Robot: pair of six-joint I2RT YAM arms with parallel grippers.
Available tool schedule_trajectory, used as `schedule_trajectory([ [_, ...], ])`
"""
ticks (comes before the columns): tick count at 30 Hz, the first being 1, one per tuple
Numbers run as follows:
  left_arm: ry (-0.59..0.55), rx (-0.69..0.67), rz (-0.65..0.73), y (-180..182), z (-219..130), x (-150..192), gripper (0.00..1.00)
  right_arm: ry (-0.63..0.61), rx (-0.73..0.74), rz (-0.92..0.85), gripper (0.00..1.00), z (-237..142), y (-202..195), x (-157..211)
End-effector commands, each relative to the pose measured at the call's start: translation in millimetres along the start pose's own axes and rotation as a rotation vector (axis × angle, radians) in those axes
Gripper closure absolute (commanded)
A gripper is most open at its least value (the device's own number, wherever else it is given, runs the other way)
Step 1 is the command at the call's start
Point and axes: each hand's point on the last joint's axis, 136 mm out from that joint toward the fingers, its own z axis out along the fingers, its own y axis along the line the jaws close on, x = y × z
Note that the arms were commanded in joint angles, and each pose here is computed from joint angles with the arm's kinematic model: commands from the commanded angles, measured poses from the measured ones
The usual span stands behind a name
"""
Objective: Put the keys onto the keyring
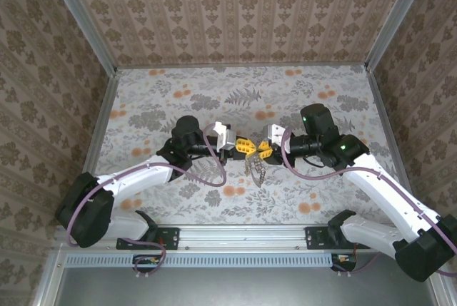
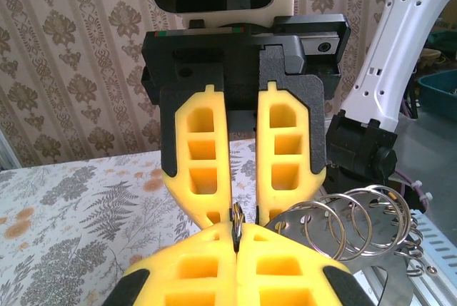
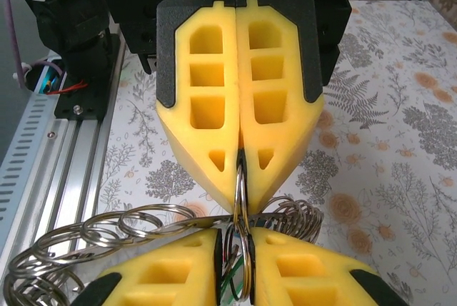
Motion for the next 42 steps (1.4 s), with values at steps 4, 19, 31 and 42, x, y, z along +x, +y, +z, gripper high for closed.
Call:
schedule_trajectory([
  [4,-0.007,0.002,0.036,0,2,-12,1.0,-0.085,-0.047,-0.054,0.84,1,10,-17],
  [19,-0.014,0.011,0.027,2,7,-9,1.0,-0.15,-0.057,-0.033,0.85,4,10,-24],
  [31,0.185,-0.03,0.007,2,-8,11,0.74,0.052,-0.036,0.071,1.0,3,8,0],
  [42,0.416,0.041,-0.06,-12,-20,33,0.68,0.29,-0.033,0.094,1.0,12,9,23],
])
